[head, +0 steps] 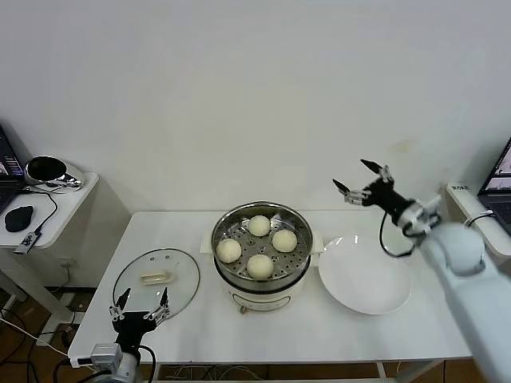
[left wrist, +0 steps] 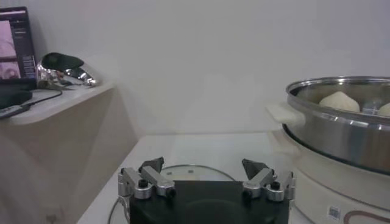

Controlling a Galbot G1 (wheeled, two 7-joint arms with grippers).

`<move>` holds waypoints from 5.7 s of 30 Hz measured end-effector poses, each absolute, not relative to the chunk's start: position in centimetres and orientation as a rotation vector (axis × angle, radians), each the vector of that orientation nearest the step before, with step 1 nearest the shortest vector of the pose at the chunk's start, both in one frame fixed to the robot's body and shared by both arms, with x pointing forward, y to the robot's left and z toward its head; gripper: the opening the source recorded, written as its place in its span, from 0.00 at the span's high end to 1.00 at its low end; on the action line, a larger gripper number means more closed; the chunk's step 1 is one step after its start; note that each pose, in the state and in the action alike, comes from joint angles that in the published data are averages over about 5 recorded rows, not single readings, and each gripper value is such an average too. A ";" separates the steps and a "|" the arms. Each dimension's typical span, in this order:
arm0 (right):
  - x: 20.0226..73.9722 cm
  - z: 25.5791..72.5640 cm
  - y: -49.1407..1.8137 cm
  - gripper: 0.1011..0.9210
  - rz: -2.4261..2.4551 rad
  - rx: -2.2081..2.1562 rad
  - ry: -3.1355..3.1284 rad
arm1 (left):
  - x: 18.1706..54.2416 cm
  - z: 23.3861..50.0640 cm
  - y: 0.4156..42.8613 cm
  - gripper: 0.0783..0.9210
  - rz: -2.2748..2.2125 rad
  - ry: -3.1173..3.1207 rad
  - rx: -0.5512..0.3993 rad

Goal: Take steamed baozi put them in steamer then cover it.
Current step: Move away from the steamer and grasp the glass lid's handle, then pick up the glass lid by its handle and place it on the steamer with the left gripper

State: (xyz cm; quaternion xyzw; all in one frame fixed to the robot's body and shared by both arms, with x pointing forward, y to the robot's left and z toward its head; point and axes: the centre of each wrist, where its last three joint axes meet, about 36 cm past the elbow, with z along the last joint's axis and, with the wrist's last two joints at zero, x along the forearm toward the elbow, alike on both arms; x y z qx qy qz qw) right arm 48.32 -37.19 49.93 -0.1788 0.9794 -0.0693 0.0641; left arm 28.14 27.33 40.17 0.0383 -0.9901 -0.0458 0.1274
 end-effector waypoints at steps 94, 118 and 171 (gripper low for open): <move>27.8 35.1 -33.8 0.12 0.259 0.234 3.121 | 43.1 24.9 33.5 0.12 -2.089 -2.067 0.139; 27.8 34.8 -33.7 0.12 0.260 0.228 3.123 | 44.6 25.4 33.1 0.12 -2.080 -2.063 0.167; 27.9 37.2 -33.6 0.12 0.255 0.182 3.096 | 39.6 38.2 32.4 0.93 -1.900 -2.022 0.405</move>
